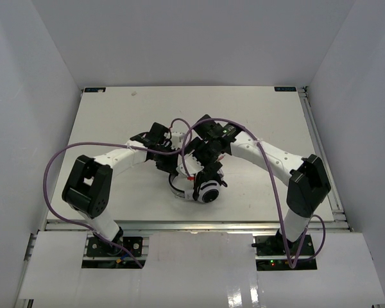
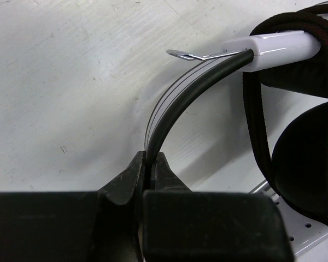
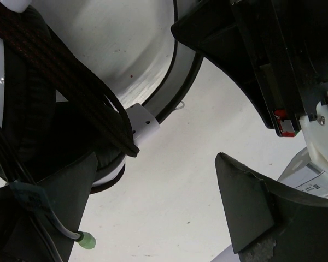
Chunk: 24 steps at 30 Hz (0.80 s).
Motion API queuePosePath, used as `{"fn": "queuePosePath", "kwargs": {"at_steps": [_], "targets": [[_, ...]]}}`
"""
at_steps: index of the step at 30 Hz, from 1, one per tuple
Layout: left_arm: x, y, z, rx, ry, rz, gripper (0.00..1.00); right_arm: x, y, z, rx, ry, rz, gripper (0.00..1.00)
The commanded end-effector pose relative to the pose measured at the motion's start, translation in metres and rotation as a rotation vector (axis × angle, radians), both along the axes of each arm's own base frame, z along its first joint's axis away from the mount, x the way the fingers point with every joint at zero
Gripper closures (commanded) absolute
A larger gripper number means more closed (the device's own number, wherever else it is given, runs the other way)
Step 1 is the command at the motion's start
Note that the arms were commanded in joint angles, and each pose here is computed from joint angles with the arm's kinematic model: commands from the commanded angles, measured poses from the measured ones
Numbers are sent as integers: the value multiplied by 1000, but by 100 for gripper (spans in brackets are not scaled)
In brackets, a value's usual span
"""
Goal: Wrap the headphones
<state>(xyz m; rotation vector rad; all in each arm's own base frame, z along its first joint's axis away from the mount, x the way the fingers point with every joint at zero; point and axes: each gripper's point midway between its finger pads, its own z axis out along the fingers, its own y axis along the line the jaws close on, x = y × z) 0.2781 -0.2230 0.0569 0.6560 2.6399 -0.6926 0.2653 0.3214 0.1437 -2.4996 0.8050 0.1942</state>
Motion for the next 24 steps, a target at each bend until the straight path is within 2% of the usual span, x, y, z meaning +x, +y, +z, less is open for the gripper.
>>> {"fn": "queuePosePath", "kwargs": {"at_steps": [1,4,10,12,15,24], "targets": [[5,-26,28,-143,-19,-59,100,-10,7,9,27,77,3,5],[2,-28,26,-152,-4,-68,100,-2,12,15,26,99,-61,5],[1,-33,29,-159,-4,-75,100,17,11,-3,-61,105,-240,5],[3,-31,29,-152,-9,-66,100,16,5,-7,-93,108,-251,9],[4,-30,26,-141,-7,-52,100,4,-3,-8,-104,131,-222,10],[3,-29,19,-135,22,-26,100,-3,-5,12,-31,101,-184,10]]}}
